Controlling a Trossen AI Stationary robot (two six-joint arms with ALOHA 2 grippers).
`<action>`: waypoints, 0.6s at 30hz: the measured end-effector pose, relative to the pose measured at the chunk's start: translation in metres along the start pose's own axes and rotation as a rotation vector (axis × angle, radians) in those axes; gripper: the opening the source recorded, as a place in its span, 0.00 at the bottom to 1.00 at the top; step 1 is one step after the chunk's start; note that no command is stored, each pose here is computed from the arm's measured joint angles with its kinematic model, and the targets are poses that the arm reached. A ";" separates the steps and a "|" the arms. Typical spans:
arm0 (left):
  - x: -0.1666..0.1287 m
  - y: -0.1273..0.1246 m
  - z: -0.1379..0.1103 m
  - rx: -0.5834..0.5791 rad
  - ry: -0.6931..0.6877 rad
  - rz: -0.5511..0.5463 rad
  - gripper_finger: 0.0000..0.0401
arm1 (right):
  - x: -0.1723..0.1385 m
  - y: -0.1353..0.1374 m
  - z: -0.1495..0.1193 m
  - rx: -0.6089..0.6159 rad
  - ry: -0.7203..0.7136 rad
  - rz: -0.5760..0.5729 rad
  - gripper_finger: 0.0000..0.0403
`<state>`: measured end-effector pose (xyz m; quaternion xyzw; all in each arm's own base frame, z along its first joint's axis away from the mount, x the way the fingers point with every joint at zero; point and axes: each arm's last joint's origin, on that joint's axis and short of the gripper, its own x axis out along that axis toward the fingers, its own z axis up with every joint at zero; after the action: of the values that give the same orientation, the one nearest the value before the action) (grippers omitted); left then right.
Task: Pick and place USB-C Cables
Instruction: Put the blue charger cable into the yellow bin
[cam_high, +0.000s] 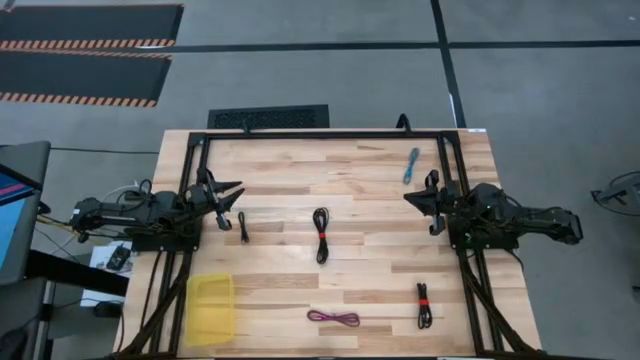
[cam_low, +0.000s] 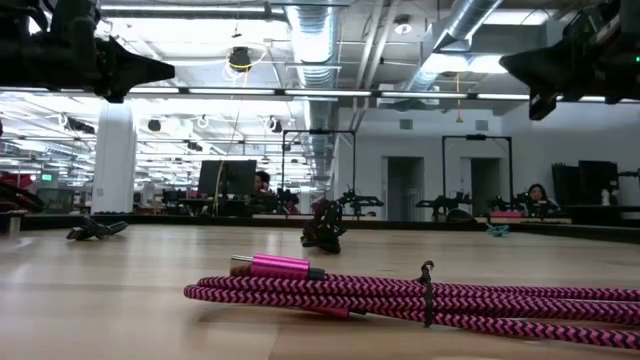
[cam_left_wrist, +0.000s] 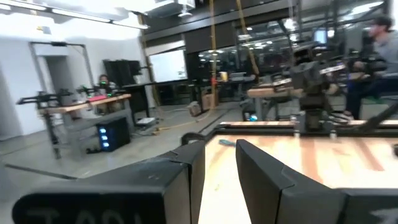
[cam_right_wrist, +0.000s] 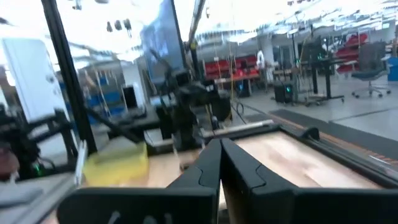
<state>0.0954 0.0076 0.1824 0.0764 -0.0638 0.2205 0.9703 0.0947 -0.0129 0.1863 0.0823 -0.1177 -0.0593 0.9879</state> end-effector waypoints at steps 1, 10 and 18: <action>0.000 0.000 0.001 -0.003 -0.005 0.013 0.20 | 0.000 0.000 0.001 -0.007 -0.007 -0.002 0.08; 0.000 0.003 0.006 0.022 -0.050 0.074 0.20 | 0.003 -0.005 -0.002 0.009 0.006 -0.152 0.08; 0.001 0.006 0.003 0.007 -0.011 0.126 0.20 | 0.013 -0.006 -0.006 0.057 0.035 -0.170 0.15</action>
<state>0.0932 0.0129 0.1858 0.0768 -0.0728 0.2809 0.9539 0.1082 -0.0194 0.1822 0.1212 -0.0946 -0.1379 0.9784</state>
